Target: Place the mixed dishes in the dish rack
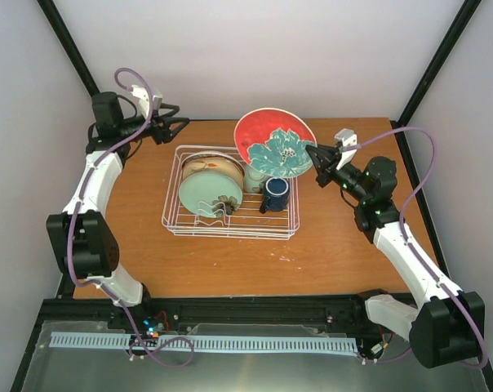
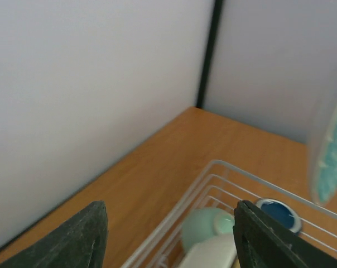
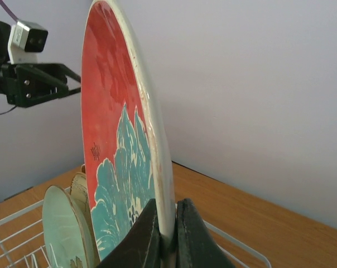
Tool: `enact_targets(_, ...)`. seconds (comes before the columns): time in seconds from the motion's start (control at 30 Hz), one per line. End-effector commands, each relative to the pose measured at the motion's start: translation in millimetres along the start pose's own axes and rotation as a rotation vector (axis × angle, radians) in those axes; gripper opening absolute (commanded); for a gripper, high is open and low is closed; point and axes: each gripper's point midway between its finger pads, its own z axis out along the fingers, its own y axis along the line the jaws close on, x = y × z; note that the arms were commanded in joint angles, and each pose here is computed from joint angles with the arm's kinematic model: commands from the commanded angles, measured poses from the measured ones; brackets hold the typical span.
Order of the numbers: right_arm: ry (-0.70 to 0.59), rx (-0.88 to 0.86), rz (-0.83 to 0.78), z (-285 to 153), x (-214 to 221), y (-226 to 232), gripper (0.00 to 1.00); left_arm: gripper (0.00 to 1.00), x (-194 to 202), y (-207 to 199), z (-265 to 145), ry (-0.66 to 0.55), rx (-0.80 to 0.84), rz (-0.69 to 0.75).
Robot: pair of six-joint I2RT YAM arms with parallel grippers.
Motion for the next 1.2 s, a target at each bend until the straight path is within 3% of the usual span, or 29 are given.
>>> enact_targets(0.0, -0.246, -0.045, -0.123, -10.2, -88.8, 17.7, 0.03, 0.62, 2.6, -43.6, 4.4, -0.017, 0.290, -0.069)
enact_targets(0.13, -0.248, -0.068, -0.111, -6.5, -93.6, 19.2, 0.03, 0.62, 1.9, -80.5, 14.0, -0.023, 0.384, -0.021)
enact_targets(0.2, -0.250, -0.084, -0.103, -5.1, -95.3, 21.4, 0.03, 0.56, 3.8, -96.5, 19.4, -0.006, 0.399, -0.021)
enact_targets(0.47, -0.238, -0.120, -0.089, 1.8, -95.3, 27.4, 0.03, 0.51, -11.8, -132.5, 19.4, -0.023, 0.440, 0.027)
enact_targets(0.93, -0.219, -0.223, -0.062, 11.7, -97.0, 49.4, 0.03, 0.52, -7.7, -155.9, 54.3, -0.031, 0.575, 0.035)
enact_targets(1.1, -0.198, -0.251, -0.053, 16.0, -94.5, 53.4, 0.03, 0.44, -18.2, -158.5, 65.3, -0.038, 0.600, 0.045)
enact_targets(1.17, -0.185, -0.262, -0.046, 19.7, -91.4, 54.3, 0.03, 0.36, -21.1, -159.3, 67.5, -0.042, 0.616, 0.041)
